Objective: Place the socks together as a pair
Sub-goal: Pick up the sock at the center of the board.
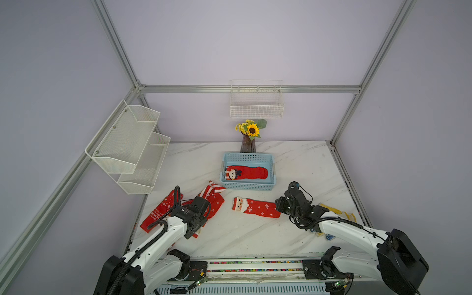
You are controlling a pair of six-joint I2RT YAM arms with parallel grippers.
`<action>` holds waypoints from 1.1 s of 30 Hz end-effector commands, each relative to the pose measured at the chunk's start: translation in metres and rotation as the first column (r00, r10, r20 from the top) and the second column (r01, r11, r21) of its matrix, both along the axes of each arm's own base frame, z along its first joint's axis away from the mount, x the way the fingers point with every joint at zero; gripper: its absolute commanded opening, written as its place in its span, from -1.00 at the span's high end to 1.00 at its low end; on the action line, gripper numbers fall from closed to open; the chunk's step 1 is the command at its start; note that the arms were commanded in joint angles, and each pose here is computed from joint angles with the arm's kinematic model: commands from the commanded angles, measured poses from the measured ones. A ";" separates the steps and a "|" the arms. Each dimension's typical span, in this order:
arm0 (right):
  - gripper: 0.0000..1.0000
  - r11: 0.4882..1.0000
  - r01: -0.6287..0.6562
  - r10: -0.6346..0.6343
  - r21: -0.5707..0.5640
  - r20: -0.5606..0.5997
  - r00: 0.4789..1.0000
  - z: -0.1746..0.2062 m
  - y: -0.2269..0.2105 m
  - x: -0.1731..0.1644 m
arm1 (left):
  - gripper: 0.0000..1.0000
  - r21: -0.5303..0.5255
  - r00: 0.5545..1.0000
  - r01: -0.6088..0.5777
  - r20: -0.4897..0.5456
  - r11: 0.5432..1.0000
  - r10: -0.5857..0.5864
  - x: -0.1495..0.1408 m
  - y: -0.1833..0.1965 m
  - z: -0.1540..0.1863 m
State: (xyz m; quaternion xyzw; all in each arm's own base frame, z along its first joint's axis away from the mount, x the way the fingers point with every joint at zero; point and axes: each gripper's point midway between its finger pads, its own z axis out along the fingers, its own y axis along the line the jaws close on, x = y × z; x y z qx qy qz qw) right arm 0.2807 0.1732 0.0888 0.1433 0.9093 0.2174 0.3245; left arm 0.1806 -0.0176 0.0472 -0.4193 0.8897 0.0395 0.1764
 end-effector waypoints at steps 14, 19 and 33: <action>0.50 1.000 0.011 -0.011 0.003 -0.016 1.000 0.000 0.000 0.000 | -0.05 -0.062 0.995 -0.086 -0.054 0.994 0.082 -0.017 -0.001 -0.031; 0.50 1.000 0.012 -0.012 -0.004 -0.021 1.000 -0.001 -0.002 -0.001 | 0.10 -0.064 0.993 -0.098 -0.075 0.993 0.093 -0.019 -0.002 -0.038; 0.50 1.000 0.011 -0.011 0.012 0.007 1.000 0.016 -0.001 0.001 | 0.66 -0.022 0.979 0.072 0.191 0.997 -0.066 0.026 -0.003 0.028</action>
